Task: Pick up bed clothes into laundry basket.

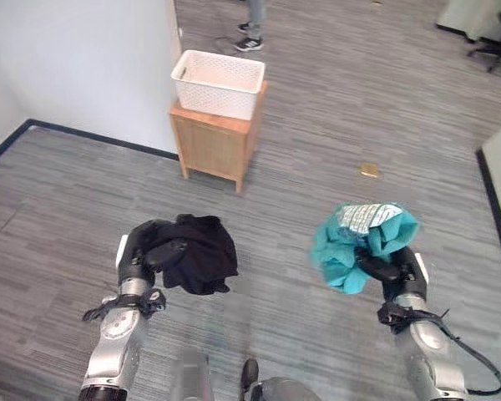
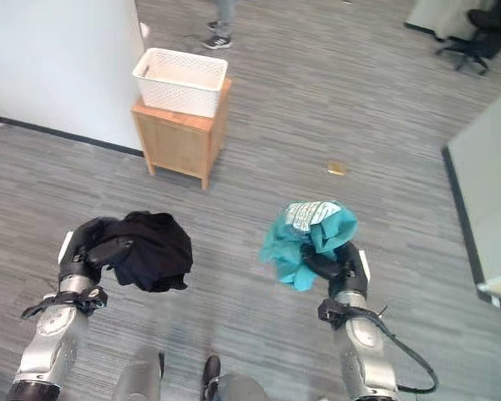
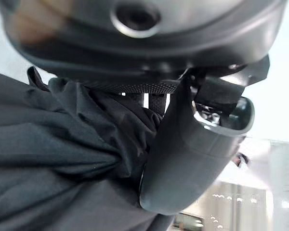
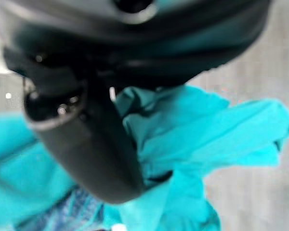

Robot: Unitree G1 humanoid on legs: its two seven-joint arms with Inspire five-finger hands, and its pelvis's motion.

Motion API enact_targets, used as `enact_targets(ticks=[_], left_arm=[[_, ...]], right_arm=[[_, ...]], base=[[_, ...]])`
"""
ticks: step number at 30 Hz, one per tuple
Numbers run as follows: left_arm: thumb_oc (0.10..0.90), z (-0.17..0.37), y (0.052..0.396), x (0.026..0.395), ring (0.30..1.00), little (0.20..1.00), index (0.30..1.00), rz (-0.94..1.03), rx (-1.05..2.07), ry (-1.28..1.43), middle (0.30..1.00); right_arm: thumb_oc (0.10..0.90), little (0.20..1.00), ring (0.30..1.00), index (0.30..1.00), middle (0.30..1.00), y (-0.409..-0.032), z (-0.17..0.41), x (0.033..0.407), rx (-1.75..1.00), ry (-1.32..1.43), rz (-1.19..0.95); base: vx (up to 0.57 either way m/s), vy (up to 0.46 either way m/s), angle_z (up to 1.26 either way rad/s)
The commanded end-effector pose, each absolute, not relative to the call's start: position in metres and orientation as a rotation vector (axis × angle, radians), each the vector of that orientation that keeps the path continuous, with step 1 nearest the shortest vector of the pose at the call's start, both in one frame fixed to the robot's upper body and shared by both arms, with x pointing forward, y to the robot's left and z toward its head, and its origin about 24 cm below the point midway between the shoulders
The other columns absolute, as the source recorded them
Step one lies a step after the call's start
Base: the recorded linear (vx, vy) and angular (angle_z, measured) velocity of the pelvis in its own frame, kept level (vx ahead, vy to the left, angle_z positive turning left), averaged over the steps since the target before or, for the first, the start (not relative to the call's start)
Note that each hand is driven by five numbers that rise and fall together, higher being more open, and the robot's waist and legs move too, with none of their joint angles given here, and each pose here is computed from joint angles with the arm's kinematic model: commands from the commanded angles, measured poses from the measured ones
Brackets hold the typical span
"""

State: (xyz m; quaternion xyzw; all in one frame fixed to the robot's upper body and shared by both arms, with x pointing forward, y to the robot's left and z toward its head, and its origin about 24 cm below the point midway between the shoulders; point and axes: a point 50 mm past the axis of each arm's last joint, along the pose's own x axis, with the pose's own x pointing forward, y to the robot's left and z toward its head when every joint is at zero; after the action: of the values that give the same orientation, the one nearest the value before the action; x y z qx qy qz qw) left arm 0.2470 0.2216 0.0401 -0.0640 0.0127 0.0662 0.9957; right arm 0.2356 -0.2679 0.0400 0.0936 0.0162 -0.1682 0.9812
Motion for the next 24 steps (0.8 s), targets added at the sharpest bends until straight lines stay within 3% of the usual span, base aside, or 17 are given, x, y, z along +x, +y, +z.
enact_targets(ticks=[1, 7, 12, 24], left_arm=[[0.4, 0.132, 0.254, 0.247, 0.3, 0.3, 0.3, 0.193, -0.07, -0.429, 0.3], [0.4, 0.179, 0.278, 0.223, 0.3, 0.3, 0.3, 0.341, 0.046, -0.66, 0.3], [0.4, 0.198, 0.286, 0.217, 0.3, 0.3, 0.3, 0.41, 0.134, -0.744, 0.3], [0.4, 0.187, 0.261, 0.248, 0.3, 0.3, 0.3, 0.234, 0.043, -0.662, 0.3]], right_arm=[[0.4, 0.3, 0.3, 0.3, 0.3, -0.254, 0.121, 0.261, 0.115, -0.342, -0.173], [0.4, 0.3, 0.3, 0.3, 0.3, -0.233, 0.133, 0.269, 0.032, -0.378, -0.086], [0.4, 0.3, 0.3, 0.3, 0.3, -0.243, 0.121, 0.264, 0.019, -0.339, -0.143], [0.4, 0.3, 0.3, 0.3, 0.3, -0.307, 0.178, 0.25, -0.174, -0.447, -0.235]], base=[[0.78, -0.047, -0.79], [0.75, -0.015, -0.44], [0.5, 0.117, 0.26], [0.36, -0.188, 1.63]])
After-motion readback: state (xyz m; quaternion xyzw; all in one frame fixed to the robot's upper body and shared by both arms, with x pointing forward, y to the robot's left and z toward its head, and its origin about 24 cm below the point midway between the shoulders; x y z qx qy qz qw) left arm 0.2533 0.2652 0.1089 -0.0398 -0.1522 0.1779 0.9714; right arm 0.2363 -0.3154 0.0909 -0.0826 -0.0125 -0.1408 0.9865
